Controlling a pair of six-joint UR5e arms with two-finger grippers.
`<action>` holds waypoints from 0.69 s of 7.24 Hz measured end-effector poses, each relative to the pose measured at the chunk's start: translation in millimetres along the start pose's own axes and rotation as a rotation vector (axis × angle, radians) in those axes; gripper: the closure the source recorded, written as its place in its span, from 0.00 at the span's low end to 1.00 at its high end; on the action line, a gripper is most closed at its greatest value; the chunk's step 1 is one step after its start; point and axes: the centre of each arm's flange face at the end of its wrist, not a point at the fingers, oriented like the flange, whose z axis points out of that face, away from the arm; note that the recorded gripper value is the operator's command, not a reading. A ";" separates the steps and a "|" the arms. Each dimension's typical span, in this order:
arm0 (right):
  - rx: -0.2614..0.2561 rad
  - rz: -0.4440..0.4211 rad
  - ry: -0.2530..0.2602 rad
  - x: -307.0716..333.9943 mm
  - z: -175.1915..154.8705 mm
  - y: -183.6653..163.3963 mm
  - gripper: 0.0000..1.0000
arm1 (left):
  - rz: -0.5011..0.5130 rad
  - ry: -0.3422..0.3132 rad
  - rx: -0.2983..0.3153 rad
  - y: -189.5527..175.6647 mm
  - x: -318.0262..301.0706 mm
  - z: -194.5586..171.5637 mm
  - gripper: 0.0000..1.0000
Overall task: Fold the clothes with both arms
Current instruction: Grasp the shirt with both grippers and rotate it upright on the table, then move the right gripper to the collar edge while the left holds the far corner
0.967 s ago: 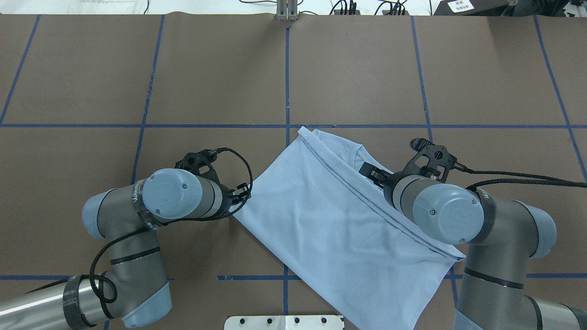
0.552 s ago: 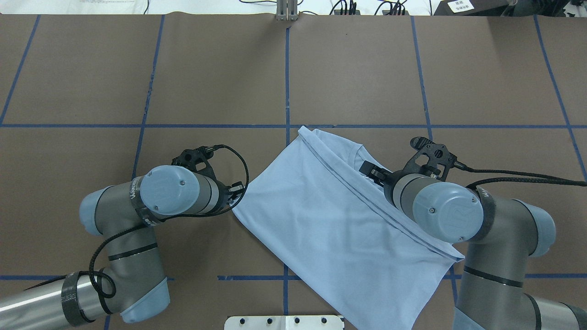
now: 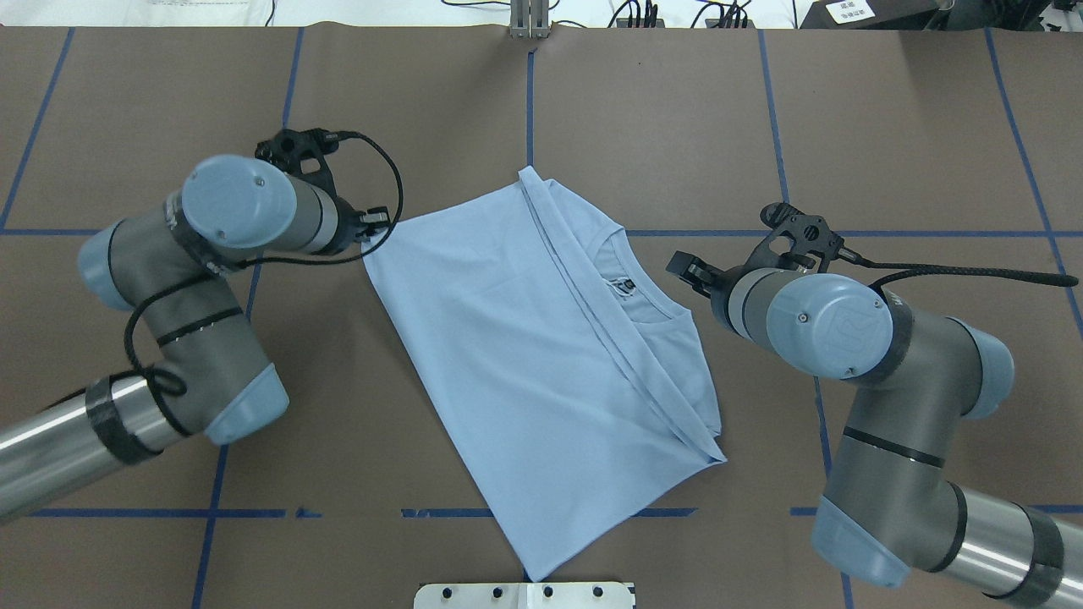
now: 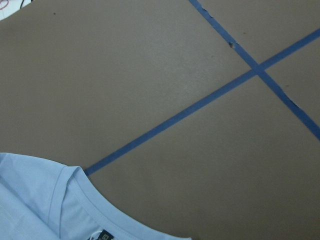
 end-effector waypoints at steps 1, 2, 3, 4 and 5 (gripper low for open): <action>-0.011 0.014 -0.049 -5.0 22.1 -8.6 0.00 | -0.020 0.014 0.055 -53.5 11.9 22.9 1.00; -0.017 0.018 -0.097 -9.1 42.3 -12.1 0.00 | -0.057 0.039 0.098 -98.8 30.4 45.7 1.00; -0.020 0.018 -0.129 -16.5 51.4 -12.7 0.00 | -0.091 0.060 0.122 -127.8 49.8 60.9 1.00; -0.022 0.020 -0.152 -25.7 52.4 -12.5 0.00 | -0.115 0.073 0.141 -145.0 66.7 70.0 0.67; -0.027 0.021 -0.171 -36.5 49.4 -10.7 0.00 | -0.136 0.075 0.158 -153.1 72.6 78.2 0.50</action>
